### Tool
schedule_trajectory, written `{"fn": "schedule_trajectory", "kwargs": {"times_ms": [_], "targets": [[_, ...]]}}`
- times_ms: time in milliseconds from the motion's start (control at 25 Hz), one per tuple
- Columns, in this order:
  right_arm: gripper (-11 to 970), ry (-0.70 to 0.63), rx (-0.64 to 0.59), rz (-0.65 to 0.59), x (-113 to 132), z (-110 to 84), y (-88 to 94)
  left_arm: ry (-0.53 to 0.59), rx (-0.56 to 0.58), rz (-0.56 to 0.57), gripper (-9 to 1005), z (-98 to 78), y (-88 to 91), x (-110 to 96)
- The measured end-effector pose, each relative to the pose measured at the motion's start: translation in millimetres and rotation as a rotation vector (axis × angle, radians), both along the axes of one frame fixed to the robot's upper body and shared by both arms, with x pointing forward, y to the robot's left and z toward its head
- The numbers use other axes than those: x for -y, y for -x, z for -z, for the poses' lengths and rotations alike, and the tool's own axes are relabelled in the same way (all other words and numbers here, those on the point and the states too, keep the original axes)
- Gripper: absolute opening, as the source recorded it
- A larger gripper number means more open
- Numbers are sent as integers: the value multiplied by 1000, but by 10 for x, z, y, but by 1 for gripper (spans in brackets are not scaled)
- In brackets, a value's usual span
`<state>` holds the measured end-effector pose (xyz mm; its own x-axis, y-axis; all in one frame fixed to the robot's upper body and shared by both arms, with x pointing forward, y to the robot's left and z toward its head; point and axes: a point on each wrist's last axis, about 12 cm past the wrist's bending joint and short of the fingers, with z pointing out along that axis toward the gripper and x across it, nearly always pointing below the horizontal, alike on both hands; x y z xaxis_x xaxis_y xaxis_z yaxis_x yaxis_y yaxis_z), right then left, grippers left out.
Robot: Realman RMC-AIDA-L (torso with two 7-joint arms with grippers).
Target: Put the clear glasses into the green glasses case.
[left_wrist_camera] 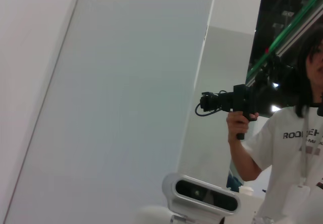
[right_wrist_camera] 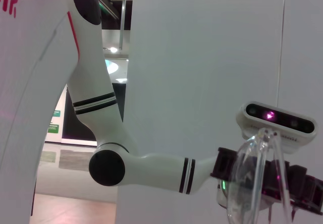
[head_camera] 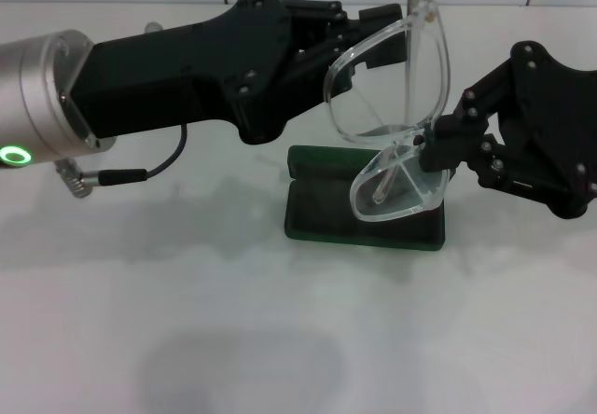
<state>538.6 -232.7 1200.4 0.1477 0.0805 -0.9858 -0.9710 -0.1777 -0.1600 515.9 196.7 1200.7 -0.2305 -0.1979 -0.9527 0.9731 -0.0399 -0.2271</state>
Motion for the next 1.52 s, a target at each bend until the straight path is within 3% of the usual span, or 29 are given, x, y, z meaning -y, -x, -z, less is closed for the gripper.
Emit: {"fn": "schedule_trajectory", "kwargs": {"times_ms": [600,1120,1520], "targets": [[48,-14,-8,-12,-29,38,-2,37,6,-36,61,10,-58,4],[48,-26,-8,-20,-22,49,26,49,-6,34,61,11,-11,131],[48,-28,-7,-26,-16,52,39,58,18,-5,62,15,-27,65]]}}
